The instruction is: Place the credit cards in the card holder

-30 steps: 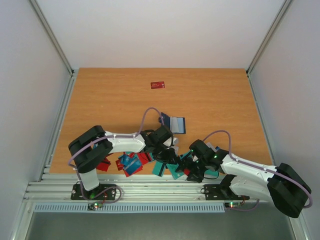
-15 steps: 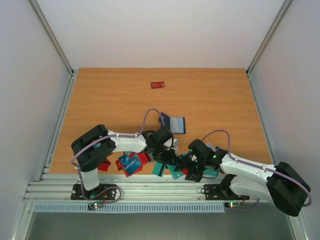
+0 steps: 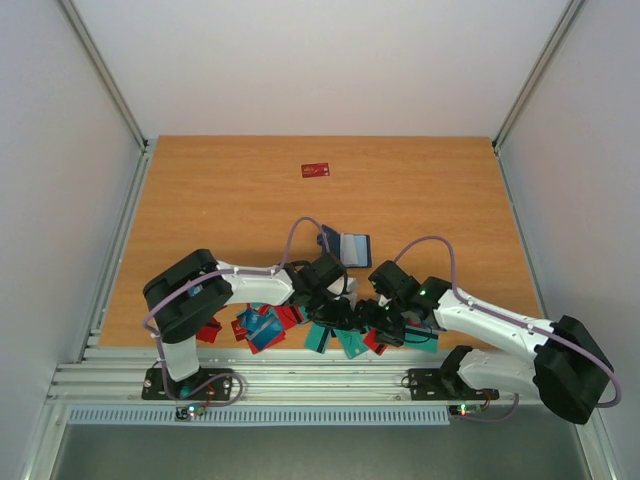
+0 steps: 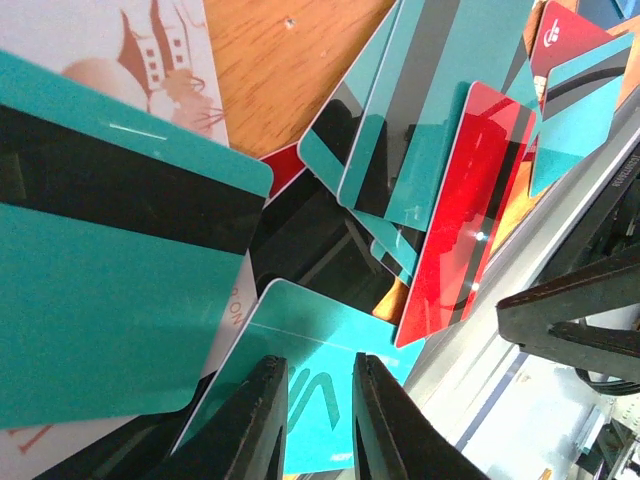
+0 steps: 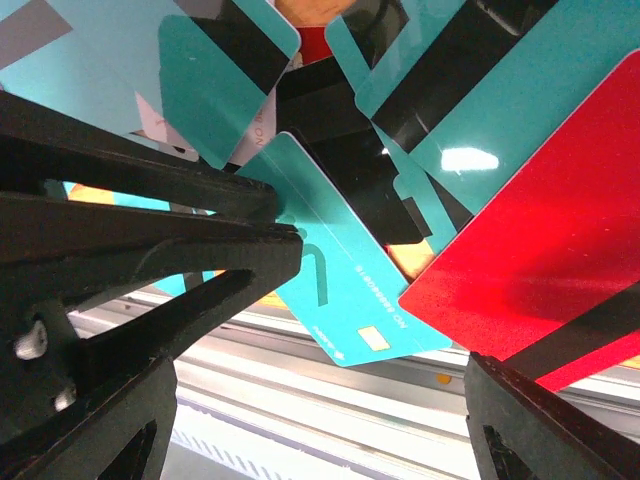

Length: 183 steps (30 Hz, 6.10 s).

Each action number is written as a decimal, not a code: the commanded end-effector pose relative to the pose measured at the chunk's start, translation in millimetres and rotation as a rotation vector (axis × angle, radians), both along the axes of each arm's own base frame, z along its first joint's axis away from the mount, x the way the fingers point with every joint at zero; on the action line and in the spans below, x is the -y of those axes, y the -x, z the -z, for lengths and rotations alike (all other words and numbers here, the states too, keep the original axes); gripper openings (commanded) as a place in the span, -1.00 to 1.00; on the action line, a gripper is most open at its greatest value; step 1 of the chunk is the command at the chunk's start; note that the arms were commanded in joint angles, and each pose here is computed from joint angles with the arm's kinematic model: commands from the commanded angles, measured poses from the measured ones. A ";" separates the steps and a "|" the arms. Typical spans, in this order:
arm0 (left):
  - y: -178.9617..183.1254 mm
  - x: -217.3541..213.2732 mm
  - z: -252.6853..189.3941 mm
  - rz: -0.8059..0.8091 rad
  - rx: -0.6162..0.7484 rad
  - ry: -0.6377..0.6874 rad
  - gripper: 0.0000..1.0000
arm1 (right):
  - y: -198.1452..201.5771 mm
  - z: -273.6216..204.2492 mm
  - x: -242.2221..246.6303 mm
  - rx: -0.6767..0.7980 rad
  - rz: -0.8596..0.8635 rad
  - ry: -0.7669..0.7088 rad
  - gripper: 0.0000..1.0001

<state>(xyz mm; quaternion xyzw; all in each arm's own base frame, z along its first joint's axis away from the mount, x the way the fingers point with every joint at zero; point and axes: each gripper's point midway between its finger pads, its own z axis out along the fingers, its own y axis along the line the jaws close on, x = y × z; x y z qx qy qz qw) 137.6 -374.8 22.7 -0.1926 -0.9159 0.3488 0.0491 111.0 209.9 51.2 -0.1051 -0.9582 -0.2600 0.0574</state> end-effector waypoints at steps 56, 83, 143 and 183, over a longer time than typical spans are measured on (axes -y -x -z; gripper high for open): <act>24.0 -46.0 40.5 -0.056 -0.033 -0.107 -0.57 | 15.9 43.8 -11.5 0.101 0.261 0.009 0.26; 33.0 -51.7 45.2 -0.058 -0.064 -0.090 -0.57 | -1.1 -1.5 -40.1 0.186 0.170 -0.092 -0.01; -48.9 -118.3 -205.0 -0.574 0.362 0.164 -0.05 | -69.0 -142.3 -26.2 0.364 0.166 -0.274 -0.97; -171.8 -73.1 -424.7 -0.772 0.407 1.108 -0.32 | -175.2 -386.8 -47.4 0.666 0.315 -0.935 -0.98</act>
